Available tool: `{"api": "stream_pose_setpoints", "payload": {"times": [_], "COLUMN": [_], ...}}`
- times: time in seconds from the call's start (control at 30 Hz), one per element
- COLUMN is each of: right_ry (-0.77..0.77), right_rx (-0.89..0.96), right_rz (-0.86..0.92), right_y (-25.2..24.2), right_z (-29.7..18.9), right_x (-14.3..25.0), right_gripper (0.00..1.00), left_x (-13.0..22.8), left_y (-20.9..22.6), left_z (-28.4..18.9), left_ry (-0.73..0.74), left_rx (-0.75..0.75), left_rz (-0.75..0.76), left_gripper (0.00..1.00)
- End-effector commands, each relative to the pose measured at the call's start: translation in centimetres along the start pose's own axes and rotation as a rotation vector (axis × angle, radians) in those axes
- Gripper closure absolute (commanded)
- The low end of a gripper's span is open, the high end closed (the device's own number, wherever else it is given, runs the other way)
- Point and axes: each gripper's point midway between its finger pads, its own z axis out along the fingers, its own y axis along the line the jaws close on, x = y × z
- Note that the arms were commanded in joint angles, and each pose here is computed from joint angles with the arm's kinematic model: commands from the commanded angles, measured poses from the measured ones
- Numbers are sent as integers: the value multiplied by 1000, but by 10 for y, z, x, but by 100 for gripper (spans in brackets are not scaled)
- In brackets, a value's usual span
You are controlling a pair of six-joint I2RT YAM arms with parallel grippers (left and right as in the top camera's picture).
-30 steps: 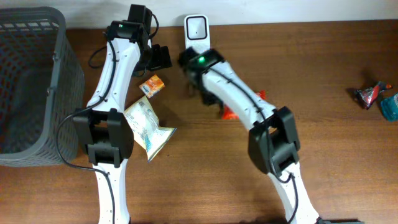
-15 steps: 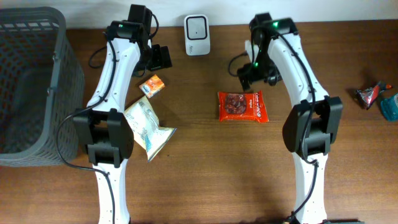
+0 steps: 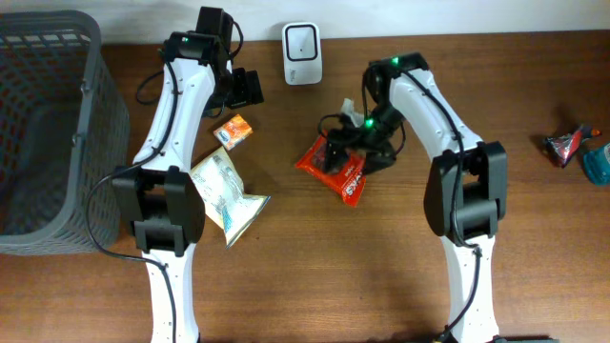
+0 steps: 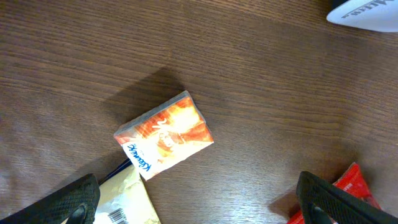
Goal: Scan the item barcode
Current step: 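Raise the red bag with the right gripper up to the scanner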
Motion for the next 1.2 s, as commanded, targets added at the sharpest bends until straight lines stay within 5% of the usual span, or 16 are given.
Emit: {"api": "stream_pose_setpoints", "payload": {"times": [0.0, 0.3, 0.6, 0.67, 0.9, 1.17], "right_ry": [-128, -50, -58, -70, -252, -584], "right_rx": [237, 708, 734, 733, 702, 531], "right_rz": [-73, -500, -444, -424, -231, -155], "right_y": [-21, -11, -31, -31, -26, 13], "right_z": [-45, 22, 43, 44, 38, -51], "right_x": [-19, -42, -44, -45, -69, -126], "right_gripper": [2, 7, 24, 51, 96, 96], "left_x": [-3, -3, -3, -3, -3, -3], "left_y": [-3, -3, -3, -3, -3, -3], "left_z": [-8, -8, -8, -8, -9, -9], "left_ry": [-16, -16, -16, -16, -16, -16], "left_rx": [14, 14, 14, 14, 14, 14], "left_rz": [-1, -1, -2, -2, -1, -2], "left_gripper": [1, 1, 1, 1, 1, 1]}}
